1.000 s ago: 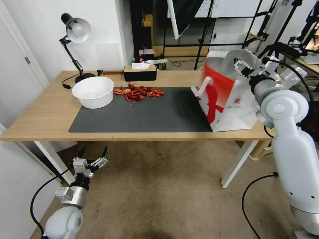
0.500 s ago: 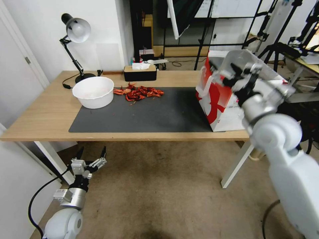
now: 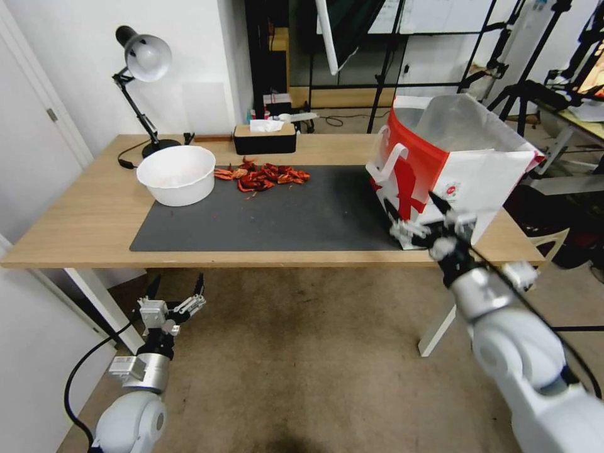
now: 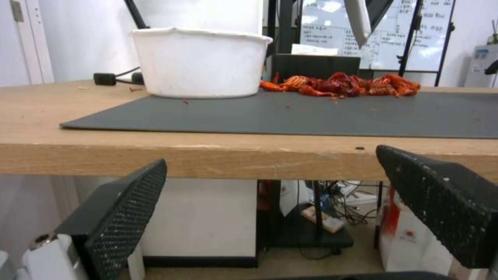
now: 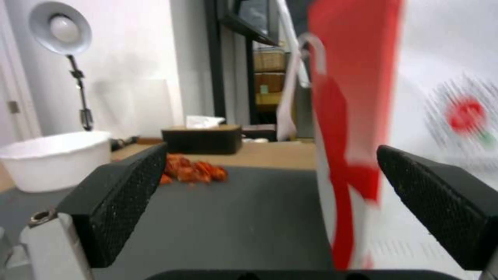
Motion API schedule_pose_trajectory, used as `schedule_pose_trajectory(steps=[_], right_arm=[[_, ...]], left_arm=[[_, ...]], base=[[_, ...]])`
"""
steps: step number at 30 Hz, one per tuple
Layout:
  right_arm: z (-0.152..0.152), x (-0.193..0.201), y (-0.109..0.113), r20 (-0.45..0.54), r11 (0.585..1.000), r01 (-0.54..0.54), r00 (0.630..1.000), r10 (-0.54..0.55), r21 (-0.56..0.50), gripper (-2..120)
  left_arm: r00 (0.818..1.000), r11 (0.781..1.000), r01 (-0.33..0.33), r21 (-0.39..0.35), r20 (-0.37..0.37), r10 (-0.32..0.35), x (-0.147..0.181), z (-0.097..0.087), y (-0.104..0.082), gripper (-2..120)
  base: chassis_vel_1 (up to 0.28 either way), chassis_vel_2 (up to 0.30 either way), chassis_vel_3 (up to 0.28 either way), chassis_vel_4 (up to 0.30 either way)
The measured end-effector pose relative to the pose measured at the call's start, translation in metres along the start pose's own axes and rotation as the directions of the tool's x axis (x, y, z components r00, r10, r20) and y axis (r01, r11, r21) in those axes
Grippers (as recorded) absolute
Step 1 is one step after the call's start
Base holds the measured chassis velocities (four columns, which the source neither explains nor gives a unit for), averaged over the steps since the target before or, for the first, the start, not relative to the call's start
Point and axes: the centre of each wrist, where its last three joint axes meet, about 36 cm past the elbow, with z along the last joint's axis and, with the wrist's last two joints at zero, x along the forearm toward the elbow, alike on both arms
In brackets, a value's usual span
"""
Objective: Close the takeout container lid, then place the container into the takeout bag.
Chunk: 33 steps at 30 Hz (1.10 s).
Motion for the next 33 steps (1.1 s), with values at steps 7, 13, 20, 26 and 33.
schedule_pose_trajectory(steps=[7, 13, 20, 26, 33], right_arm=[[0.046, 0.039, 0.015, -0.009, 0.996, -0.083, 0.996, 0.083, 0.009, 100], [0.073, 0.051, 0.027, -0.020, 0.987, -0.159, 0.987, 0.159, 0.003, 100], [0.093, 0.054, 0.031, -0.041, 0.979, -0.203, 0.979, 0.202, -0.028, 100], [0.097, 0.054, 0.030, -0.045, 0.979, -0.201, 0.979, 0.199, -0.040, 100], [0.096, 0.053, 0.030, -0.046, 0.979, -0.199, 0.979, 0.197, -0.042, 100]], left_arm=[[1.000, 1.000, -0.009, 0.006, 0.001, 0.009, 0.004, 0.004, -0.003, 100], [0.999, 0.999, -0.040, 0.013, 0.004, 0.040, 0.007, 0.008, -0.006, 100], [0.999, 0.999, -0.051, 0.013, 0.013, 0.051, 0.010, 0.015, -0.005, 100], [0.998, 0.998, -0.064, 0.012, 0.022, 0.064, 0.008, 0.016, -0.001, 100], [0.998, 0.998, -0.065, 0.012, 0.023, 0.065, 0.008, 0.015, 0.000, 100]], base=[[0.000, 0.000, 0.000, 0.000], [0.000, 0.000, 0.000, 0.000], [0.000, 0.000, 0.000, 0.000], [0.000, 0.000, 0.000, 0.000], [0.000, 0.000, 0.000, 0.000]])
